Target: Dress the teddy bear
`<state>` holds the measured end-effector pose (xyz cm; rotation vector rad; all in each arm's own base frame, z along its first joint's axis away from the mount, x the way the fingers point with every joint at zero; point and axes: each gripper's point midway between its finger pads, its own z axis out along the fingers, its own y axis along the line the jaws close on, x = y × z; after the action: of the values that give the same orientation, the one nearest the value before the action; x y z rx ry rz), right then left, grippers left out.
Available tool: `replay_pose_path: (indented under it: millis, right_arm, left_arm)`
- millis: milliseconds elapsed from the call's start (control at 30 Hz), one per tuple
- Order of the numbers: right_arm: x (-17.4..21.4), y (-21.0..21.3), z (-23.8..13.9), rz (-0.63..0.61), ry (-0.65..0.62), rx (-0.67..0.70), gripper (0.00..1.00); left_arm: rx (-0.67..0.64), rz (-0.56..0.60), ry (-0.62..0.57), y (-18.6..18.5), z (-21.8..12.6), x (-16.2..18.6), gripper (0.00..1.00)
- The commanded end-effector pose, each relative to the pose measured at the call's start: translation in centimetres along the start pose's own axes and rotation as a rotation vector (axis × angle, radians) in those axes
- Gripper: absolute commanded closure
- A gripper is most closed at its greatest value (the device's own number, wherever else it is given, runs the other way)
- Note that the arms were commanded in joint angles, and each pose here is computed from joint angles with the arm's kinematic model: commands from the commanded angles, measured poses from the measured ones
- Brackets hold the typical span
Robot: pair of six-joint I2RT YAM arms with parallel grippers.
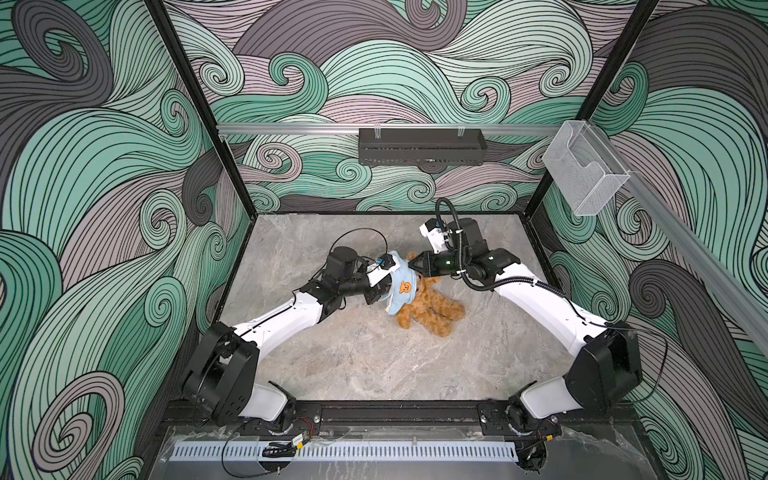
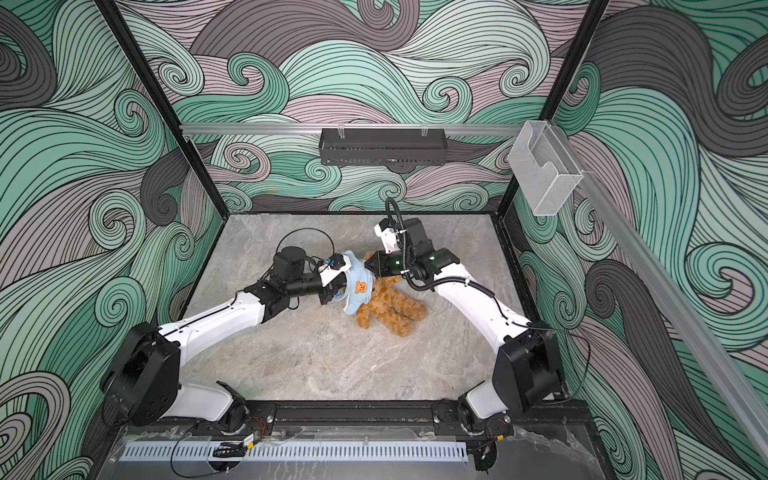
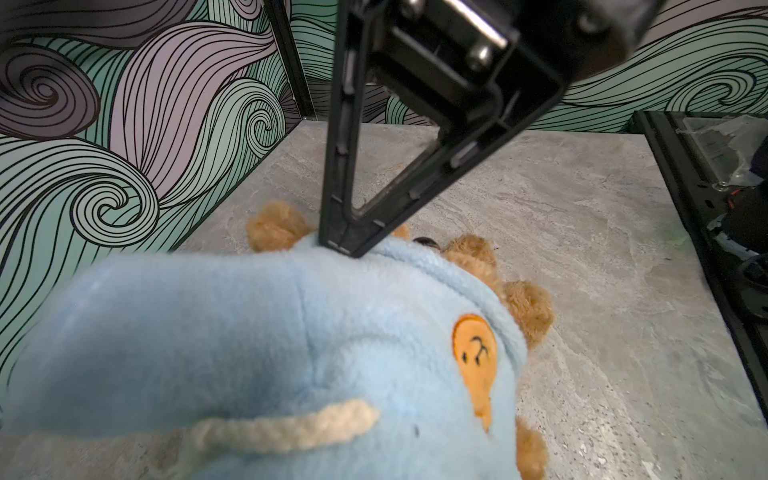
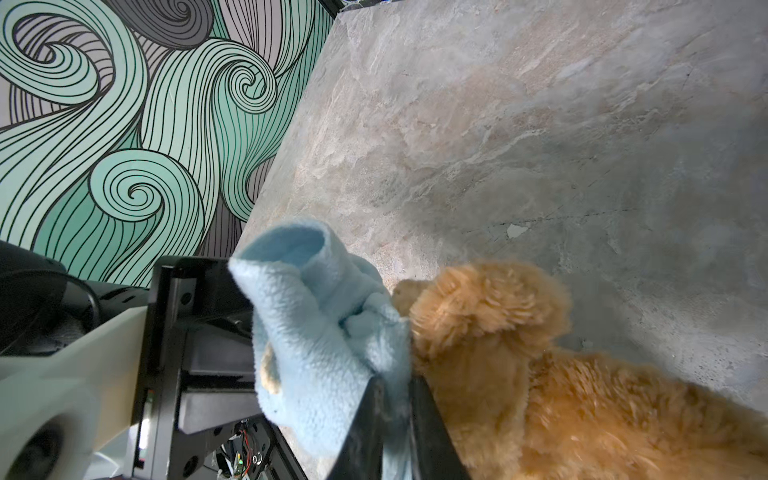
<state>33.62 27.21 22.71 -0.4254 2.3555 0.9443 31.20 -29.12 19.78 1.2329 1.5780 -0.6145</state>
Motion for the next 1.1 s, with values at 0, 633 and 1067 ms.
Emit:
replay_pose_path:
  millis: [0,633,1067]
  right_arm:
    - [-0.6,-1.0,0.4,-0.002,-0.012,0.062,0.93]
    - [1.8,-12.0,-1.1,0.326,-0.169,0.32,1.0]
    - [12.5,-16.0,1.3,0.335,-0.014,0.395,1.0]
  left_arm:
    - [0.0,0.079,-0.059,0.1,-0.6,-3.1,1.0]
    - [-0.075,0.056,-0.125,-1.8,-3.9,-3.7,1.0]
    - [-0.577,-0.312,-0.219,5.0,-9.3,-2.9,1.0]
